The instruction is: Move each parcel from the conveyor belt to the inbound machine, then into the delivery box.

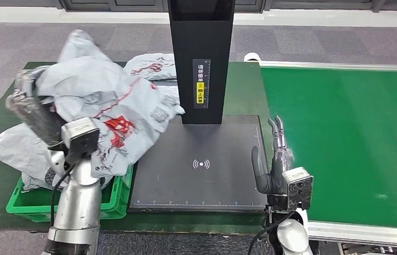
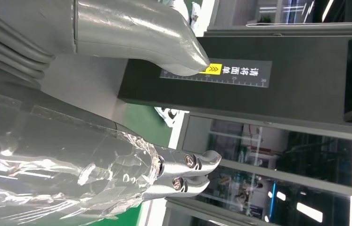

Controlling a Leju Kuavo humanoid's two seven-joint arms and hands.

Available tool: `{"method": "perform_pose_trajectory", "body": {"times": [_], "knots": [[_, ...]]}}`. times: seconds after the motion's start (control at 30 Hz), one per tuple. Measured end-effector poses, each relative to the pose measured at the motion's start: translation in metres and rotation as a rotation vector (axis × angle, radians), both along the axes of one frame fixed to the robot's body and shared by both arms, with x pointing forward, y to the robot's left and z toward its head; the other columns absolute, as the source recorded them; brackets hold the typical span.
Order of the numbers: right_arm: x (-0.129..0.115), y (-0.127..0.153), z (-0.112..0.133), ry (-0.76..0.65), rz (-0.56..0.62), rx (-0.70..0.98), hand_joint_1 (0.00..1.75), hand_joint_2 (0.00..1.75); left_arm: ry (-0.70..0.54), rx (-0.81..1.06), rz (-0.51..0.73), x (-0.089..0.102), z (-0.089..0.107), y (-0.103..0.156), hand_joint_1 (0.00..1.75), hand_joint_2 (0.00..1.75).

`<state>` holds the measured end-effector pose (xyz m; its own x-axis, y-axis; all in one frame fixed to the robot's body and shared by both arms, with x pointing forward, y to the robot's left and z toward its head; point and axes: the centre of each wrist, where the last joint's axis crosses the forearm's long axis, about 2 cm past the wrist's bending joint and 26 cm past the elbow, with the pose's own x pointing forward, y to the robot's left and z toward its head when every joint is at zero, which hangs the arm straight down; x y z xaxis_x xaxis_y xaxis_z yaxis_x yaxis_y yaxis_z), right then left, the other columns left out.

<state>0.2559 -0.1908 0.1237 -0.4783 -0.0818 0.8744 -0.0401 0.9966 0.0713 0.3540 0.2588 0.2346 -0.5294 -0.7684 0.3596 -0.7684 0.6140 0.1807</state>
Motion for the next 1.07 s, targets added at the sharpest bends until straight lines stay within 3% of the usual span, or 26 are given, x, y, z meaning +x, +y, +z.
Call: {"method": "perform_pose_trajectory", "body": {"times": [0.13,0.23,0.3,0.43,0.57,0.67,0.87,1.0,1.07], "knots": [[-0.009,0.0,-0.007,0.032,-0.009,0.012,0.0,0.0,0.012,0.099,0.239,-0.02,0.0,0.042,1.75,1.75],[-0.016,-0.005,-0.007,0.06,-0.022,0.019,0.0,0.0,0.231,0.231,0.506,-0.027,-0.012,0.069,1.75,1.75],[-0.019,-0.006,-0.006,0.07,-0.02,0.022,0.0,0.0,0.364,0.226,0.66,-0.032,-0.022,0.082,1.75,1.75],[-0.026,-0.008,-0.008,0.092,-0.006,0.022,0.0,0.0,0.459,0.128,0.805,-0.041,-0.033,0.109,0.0,1.75],[-0.029,-0.009,-0.009,0.099,-0.001,0.023,0.0,0.0,0.476,0.126,0.816,-0.044,-0.039,0.128,0.0,0.0],[-0.032,-0.011,-0.011,0.101,0.001,0.032,0.0,0.0,0.512,0.132,0.781,-0.042,-0.048,0.137,0.0,0.0],[-0.038,-0.015,-0.012,0.099,0.049,0.038,0.0,0.0,0.684,0.032,0.405,-0.028,-0.093,0.131,0.0,0.0],[-0.038,-0.016,-0.012,0.099,0.059,0.035,0.0,0.0,0.639,-0.09,0.274,-0.035,-0.098,0.131,0.0,1.75],[-0.038,-0.016,-0.012,0.099,0.059,0.035,0.0,0.0,0.612,-0.136,0.229,-0.037,-0.096,0.133,0.0,1.75]]}}
